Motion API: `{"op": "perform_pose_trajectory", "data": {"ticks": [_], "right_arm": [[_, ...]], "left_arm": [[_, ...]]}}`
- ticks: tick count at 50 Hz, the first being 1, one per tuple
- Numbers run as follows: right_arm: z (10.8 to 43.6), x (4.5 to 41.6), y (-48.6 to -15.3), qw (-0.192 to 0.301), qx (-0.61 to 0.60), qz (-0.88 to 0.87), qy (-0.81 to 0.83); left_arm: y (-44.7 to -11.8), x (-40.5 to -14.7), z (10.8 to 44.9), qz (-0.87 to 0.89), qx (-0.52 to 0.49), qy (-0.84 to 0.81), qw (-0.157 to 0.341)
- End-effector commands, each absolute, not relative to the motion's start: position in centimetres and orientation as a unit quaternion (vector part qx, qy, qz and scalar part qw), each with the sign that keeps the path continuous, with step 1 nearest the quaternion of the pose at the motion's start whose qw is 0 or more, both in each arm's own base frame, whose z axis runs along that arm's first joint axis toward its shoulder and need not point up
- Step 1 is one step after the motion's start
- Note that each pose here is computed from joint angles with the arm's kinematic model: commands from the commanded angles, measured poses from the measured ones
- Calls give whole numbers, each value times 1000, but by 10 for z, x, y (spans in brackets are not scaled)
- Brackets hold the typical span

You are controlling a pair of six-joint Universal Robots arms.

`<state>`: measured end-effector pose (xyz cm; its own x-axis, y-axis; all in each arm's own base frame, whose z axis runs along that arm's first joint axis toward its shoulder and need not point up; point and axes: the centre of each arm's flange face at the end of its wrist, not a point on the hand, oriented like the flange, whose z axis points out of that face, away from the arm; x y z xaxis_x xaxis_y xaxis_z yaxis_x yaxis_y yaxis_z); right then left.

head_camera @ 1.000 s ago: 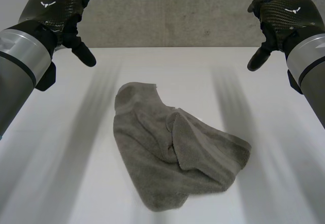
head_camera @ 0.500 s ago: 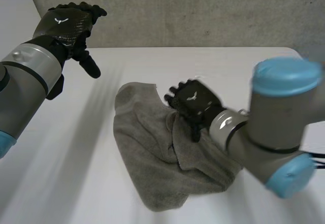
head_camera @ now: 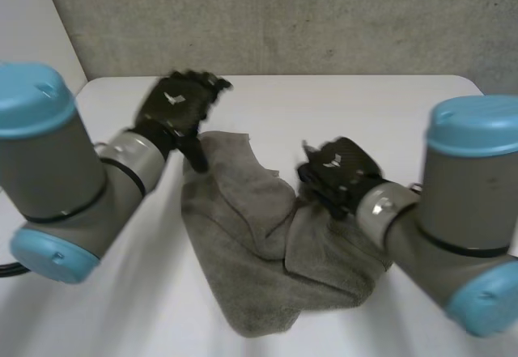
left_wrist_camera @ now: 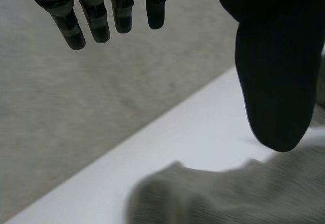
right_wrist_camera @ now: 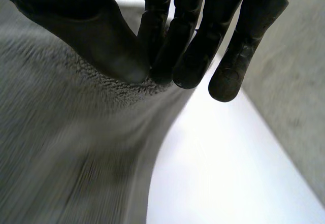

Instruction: Fold the towel.

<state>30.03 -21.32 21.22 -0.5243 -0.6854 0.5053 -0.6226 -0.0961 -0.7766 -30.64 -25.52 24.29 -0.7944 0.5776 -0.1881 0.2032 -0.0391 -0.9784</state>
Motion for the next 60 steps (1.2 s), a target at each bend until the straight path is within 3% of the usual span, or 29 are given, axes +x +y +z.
{"op": "perform_pose_trajectory", "data": {"ticks": [1,8,14,24,33,35,40,45,55,60], "right_arm": [[214,241,-205,-28,-503,-510,697],[205,213,-189,-15,-509,-490,707],[213,201,-171,1,-522,-503,689],[208,186,-177,11,-496,-496,712],[215,185,-203,22,-434,-561,705],[217,186,-208,37,-407,-572,711],[197,196,-234,127,-317,-553,760],[182,226,-236,168,-327,-523,769],[152,259,-252,140,-348,-502,779],[169,270,-280,95,-357,-548,751]], "left_arm": [[-233,-330,200,617,-384,-664,178],[-215,-345,165,586,-467,-642,160],[-214,-352,156,583,-483,-635,151],[-225,-359,133,574,-494,-639,135],[-231,-360,126,577,-512,-628,101],[-231,-359,126,577,-512,-628,101],[-231,-359,126,577,-513,-628,101],[-231,-359,126,577,-513,-628,101],[-231,-359,125,578,-513,-627,100],[-239,-364,132,605,-505,-608,98]]}}
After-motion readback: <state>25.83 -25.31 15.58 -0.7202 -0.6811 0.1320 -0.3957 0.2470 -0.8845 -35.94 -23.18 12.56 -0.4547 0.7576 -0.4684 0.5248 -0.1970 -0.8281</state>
